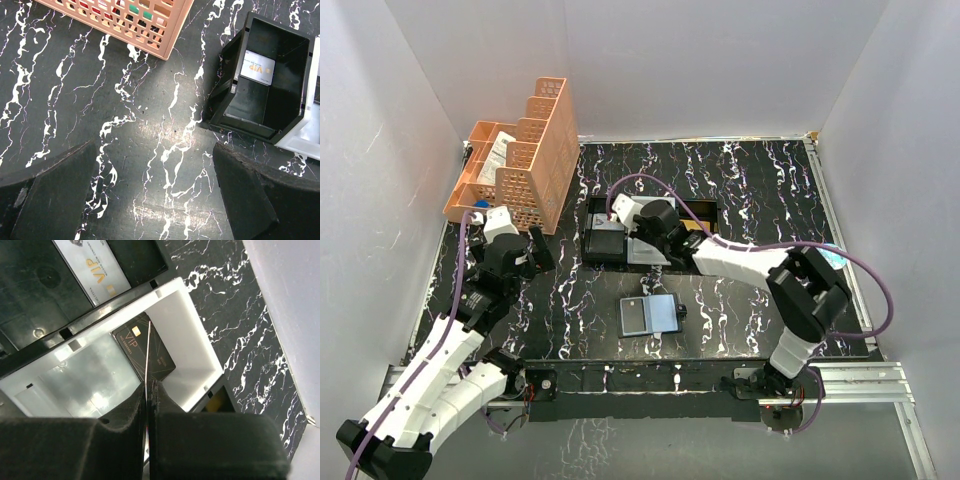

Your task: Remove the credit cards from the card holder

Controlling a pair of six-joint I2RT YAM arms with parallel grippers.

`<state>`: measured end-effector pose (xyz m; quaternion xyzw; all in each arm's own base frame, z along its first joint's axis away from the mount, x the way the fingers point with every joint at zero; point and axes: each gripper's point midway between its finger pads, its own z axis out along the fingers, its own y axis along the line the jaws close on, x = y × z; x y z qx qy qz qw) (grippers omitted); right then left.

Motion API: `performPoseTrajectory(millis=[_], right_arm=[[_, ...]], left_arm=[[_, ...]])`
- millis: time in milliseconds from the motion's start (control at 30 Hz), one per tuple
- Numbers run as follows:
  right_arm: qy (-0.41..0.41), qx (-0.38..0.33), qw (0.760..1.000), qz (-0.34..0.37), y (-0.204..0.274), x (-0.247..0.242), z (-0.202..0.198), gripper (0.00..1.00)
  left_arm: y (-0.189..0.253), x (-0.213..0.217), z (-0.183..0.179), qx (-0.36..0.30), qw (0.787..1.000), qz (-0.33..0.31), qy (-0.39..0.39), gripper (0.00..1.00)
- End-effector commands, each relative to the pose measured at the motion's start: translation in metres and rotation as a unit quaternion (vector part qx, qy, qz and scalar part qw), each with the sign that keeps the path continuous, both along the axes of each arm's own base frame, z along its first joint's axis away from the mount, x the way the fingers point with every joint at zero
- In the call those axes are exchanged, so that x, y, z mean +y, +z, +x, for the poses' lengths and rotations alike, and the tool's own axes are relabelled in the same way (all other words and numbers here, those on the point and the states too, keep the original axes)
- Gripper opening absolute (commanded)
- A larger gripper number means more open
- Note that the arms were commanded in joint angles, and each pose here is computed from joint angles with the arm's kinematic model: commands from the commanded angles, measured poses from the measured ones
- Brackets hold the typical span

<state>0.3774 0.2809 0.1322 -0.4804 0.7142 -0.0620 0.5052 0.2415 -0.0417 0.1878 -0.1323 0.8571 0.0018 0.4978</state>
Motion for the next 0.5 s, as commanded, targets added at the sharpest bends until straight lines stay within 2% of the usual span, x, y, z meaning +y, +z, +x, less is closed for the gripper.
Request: performPoseTrajectory(millis=[0,467], right_arm=[[-0.004,-0.024,1.000,0.009,0.013,0.005,0.027,0.00],[-0.015,-0.047,0.996,-0.079,-0.022,-0.007,0.068,0.00]], left_arm=[[-0.001,0.006,-0.001,0.000,1.000,0.011,0.008,0.99],[-0.007,0.001,0.001,0.016,1.000,0.016,-0.004,0.99]])
